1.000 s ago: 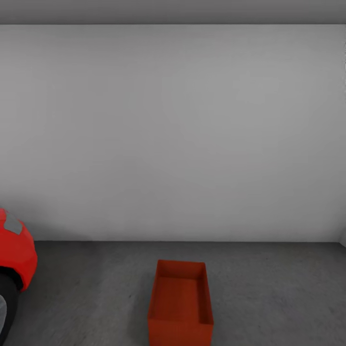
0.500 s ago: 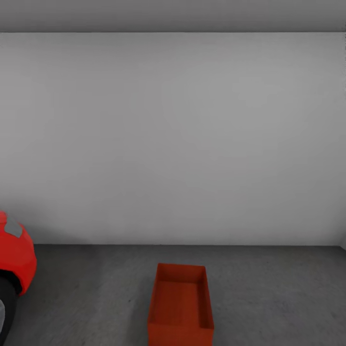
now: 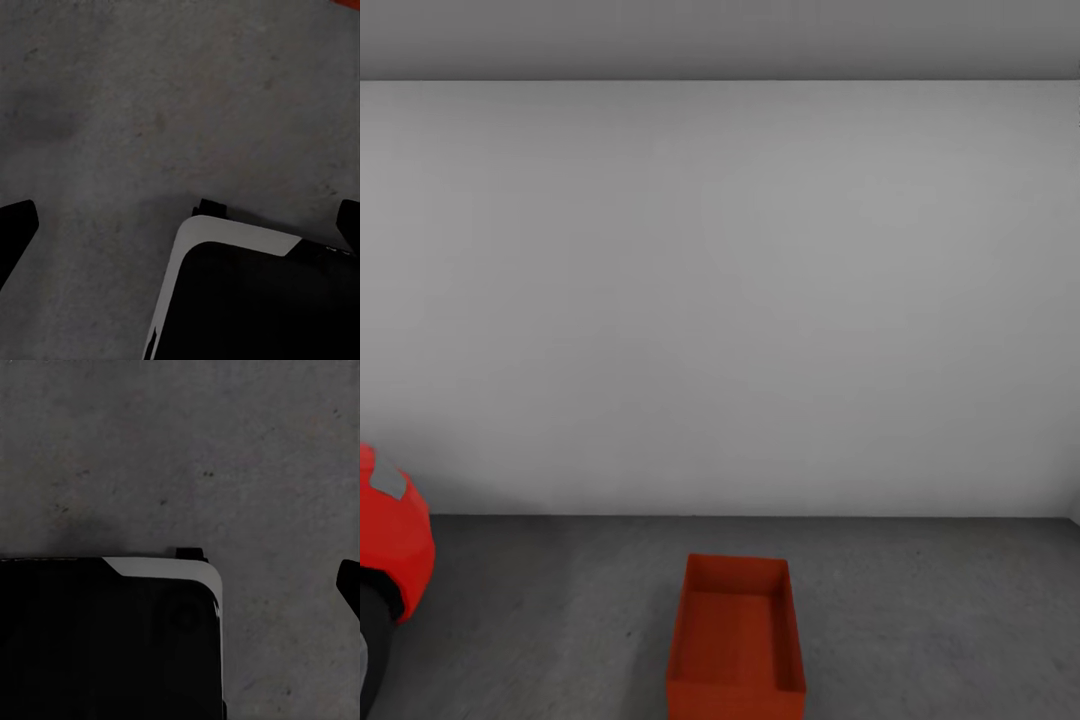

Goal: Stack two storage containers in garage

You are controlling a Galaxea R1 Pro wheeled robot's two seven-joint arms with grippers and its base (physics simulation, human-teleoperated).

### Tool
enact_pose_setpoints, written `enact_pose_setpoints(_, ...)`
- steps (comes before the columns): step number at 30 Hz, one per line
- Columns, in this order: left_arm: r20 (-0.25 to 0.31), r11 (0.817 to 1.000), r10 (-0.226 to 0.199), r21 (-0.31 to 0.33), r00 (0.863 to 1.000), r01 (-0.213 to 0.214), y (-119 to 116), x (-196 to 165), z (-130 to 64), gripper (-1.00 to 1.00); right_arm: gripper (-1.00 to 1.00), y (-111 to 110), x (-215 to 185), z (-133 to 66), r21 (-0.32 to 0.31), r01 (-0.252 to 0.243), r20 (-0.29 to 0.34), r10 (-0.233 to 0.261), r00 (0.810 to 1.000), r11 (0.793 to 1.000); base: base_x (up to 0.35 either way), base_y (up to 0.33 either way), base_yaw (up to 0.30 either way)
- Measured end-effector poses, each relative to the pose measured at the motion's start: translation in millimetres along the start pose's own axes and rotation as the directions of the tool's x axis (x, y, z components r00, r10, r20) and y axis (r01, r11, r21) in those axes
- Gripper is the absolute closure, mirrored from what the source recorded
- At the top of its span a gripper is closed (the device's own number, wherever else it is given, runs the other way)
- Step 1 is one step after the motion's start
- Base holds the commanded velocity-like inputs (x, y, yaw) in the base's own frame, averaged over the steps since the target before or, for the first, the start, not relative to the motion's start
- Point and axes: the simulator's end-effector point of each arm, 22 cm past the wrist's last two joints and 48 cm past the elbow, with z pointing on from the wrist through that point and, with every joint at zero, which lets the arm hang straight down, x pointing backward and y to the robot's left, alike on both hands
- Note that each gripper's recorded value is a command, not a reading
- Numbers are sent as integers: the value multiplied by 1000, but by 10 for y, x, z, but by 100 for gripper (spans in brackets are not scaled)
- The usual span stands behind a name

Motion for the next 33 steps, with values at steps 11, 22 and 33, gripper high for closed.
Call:
enact_pose_setpoints(11, 1, 1000, 1, 0, 1000, -1, -1, -4, -1, -100, -100, 1, 2, 0, 0, 6, -1, -6, 1000, 1000, 0, 0, 0)
enact_pose_setpoints(22, 2, 1000, 1, 0, 1000, -1, -2, -7, 0, -100, -100, -2, 2, 0, 0, 11, -1, -11, 1000, 1000, 0, 0, 0)
enact_pose_setpoints(33, 2, 1000, 2, 1, 1000, -2, -2, -7, -1, -100, -100, 5, -4, 1, 8, 9, -2, -9, 1000, 1000, 0, 0, 0)
